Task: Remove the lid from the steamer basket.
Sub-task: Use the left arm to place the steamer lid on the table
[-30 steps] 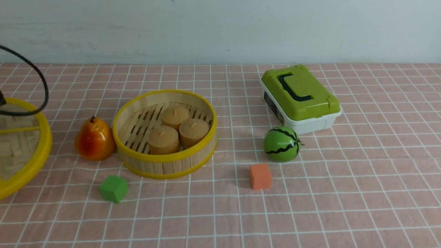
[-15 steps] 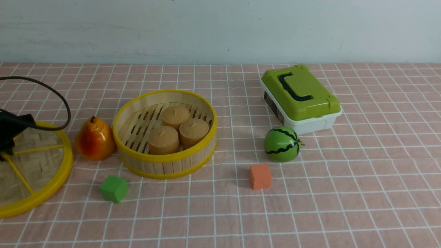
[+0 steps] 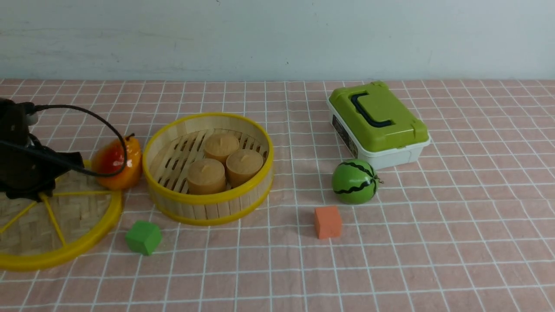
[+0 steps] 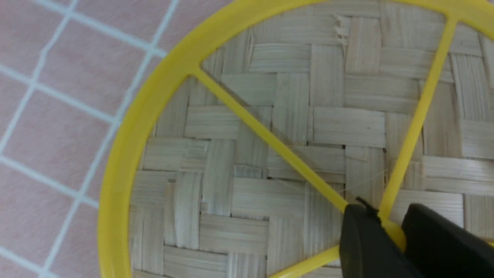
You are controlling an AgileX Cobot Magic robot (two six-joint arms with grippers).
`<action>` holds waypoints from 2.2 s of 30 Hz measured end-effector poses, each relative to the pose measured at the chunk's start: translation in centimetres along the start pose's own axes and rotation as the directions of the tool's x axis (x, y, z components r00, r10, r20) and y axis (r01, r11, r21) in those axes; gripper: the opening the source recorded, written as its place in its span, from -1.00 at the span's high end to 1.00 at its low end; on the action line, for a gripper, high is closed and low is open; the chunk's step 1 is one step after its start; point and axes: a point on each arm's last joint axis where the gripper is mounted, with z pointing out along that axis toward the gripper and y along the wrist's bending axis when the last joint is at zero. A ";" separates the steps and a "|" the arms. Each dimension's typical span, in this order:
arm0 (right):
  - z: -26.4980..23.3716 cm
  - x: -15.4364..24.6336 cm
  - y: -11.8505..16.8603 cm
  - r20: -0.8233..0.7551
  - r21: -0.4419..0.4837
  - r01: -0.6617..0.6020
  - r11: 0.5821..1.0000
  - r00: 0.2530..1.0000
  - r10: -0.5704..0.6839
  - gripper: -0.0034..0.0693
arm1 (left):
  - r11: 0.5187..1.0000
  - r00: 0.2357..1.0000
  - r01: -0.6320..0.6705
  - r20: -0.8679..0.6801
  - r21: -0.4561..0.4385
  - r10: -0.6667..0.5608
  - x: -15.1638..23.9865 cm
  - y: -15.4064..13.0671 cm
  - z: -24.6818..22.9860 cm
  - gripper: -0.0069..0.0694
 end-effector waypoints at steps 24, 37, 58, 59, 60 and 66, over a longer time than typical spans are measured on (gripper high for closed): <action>0.0 0.0 0.0 0.000 0.000 0.000 1.000 1.000 0.000 0.24 | 0.996 0.992 -0.086 -0.091 -0.004 0.086 0.8 -2.6 -0.4 0.54; 0.0 0.0 0.0 0.000 0.000 0.000 1.000 1.000 0.000 0.24 | 0.995 0.999 -0.043 -0.004 0.092 0.043 0.1 -3.5 -0.3 0.54; 0.0 0.0 0.0 0.000 0.000 0.000 1.000 1.000 0.000 0.24 | 0.987 0.996 -0.090 0.039 0.135 0.086 0.2 -4.9 -0.6 -0.21; 0.0 0.0 0.0 0.000 0.000 0.000 1.000 1.000 0.000 0.24 | 0.986 0.994 -0.102 0.041 0.135 0.097 0.2 -5.0 -0.6 -0.20; 0.0 0.0 0.0 0.000 0.000 0.000 1.000 1.000 0.000 0.24 | 0.985 0.994 -0.107 0.042 0.135 0.102 0.2 -5.0 -0.6 -0.19; 0.0 0.0 0.0 0.000 0.000 0.000 1.000 1.000 0.000 0.24 | 0.985 0.994 -0.110 0.040 0.136 0.105 0.3 -5.3 -0.6 -0.14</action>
